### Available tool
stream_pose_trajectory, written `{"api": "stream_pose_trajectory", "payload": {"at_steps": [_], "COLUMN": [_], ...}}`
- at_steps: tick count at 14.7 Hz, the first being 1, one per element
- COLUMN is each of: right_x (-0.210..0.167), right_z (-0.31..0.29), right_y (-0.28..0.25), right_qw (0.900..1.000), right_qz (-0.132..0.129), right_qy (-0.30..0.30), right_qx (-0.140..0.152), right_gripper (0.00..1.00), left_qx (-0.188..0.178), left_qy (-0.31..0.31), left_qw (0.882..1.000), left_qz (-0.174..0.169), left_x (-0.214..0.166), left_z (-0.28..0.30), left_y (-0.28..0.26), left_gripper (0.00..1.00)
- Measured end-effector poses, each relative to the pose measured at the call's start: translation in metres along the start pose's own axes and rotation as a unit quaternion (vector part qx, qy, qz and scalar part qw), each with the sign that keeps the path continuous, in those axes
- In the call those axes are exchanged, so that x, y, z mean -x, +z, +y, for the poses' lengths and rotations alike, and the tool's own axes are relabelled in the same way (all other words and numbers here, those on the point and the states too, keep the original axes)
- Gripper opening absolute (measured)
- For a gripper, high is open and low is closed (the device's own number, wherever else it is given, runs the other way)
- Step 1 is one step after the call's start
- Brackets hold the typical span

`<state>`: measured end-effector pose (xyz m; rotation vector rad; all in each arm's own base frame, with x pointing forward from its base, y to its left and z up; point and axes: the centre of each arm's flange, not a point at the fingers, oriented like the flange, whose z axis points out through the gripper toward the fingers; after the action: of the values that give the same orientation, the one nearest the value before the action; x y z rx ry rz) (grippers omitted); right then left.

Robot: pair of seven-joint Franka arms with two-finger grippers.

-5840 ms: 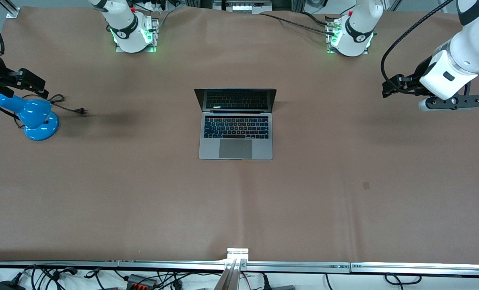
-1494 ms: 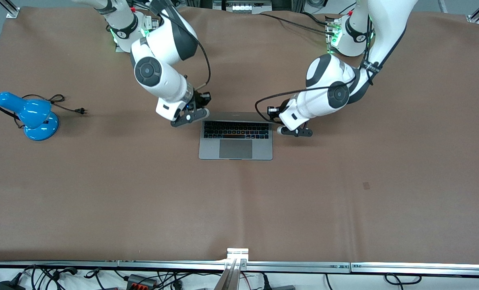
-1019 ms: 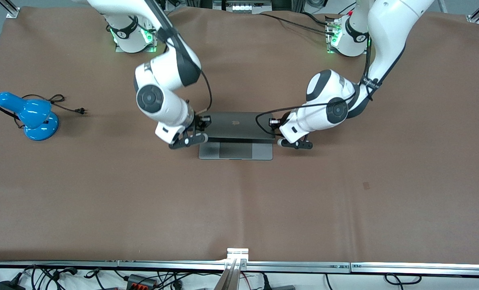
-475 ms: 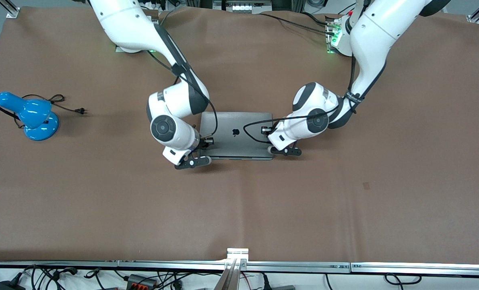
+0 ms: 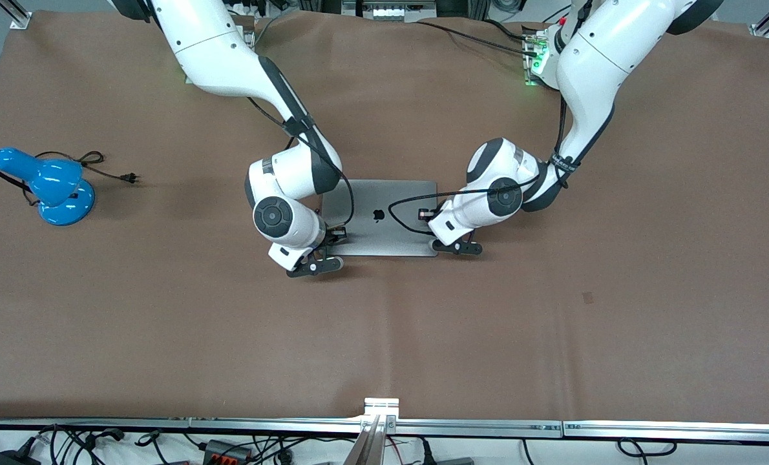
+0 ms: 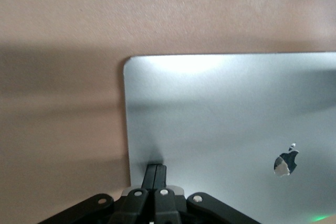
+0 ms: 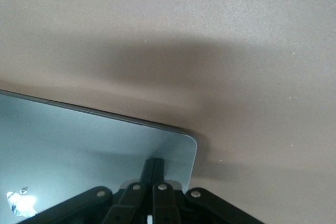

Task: Close laptop with both arms from behind

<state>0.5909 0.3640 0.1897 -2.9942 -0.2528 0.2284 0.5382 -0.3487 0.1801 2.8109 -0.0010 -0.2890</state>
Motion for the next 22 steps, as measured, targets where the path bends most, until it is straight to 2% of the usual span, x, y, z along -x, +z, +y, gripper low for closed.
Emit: {"api": "stream_pose_trajectory", "payload": {"at_steps": [3, 6, 10, 12, 13, 15, 17, 18, 20, 22], "right_x": [0.000, -0.007, -0.020, -0.014, -0.009, 0.003, 0.012, 0.016, 0.021, 0.025], "right_z": [-0.001, -0.001, 0.018, 0.039, 0.051, 0.073, 0.093, 0.106, 0.133, 0.156], "right_y": [0.000, -0.014, -0.106, -0.166, -0.191, -0.230, -0.256, -0.265, -0.281, -0.298], "right_qw": [1.000, 1.000, 0.999, 0.998, 0.998, 0.998, 0.998, 0.998, 0.997, 0.996], "right_qz": [0.000, 0.016, 0.052, 0.058, 0.058, 0.052, 0.041, 0.034, 0.028, 0.035], "right_qy": [0.000, -0.002, 0.008, 0.017, 0.020, 0.023, 0.029, 0.034, 0.051, 0.070], "right_qx": [0.000, 0.002, 0.003, 0.011, 0.019, 0.031, 0.036, 0.037, 0.041, 0.042], "right_gripper": [0.01, 0.01, 0.01, 0.01, 0.01, 0.01, 0.02, 0.03, 0.20, 0.37], "left_qx": [-0.015, -0.033, -0.055, -0.063, -0.072, -0.110, -0.135, -0.142, -0.153, -0.157], "left_qy": [-0.002, -0.008, -0.002, 0.017, 0.025, 0.074, 0.121, 0.127, 0.125, 0.113], "left_qw": [1.000, 0.999, 0.998, 0.997, 0.996, 0.991, 0.984, 0.981, 0.979, 0.979], "left_qz": [-0.022, -0.039, -0.042, -0.044, -0.044, -0.031, 0.002, 0.019, 0.046, 0.062], "left_x": [-0.010, -0.020, -0.015, -0.014, -0.011, 0.001, 0.017, 0.026, 0.043, 0.051], "left_z": [-0.002, -0.007, -0.043, -0.088, -0.114, -0.165, -0.197, -0.205, -0.211, -0.219], "left_y": [-0.029, -0.105, -0.195, -0.247, -0.276, -0.339, -0.400, -0.426, -0.463, -0.484], "left_gripper": [0.01, 0.01, 0.01, 0.04, 0.10, 0.13, 0.26, 0.38, 0.56, 0.75]}}
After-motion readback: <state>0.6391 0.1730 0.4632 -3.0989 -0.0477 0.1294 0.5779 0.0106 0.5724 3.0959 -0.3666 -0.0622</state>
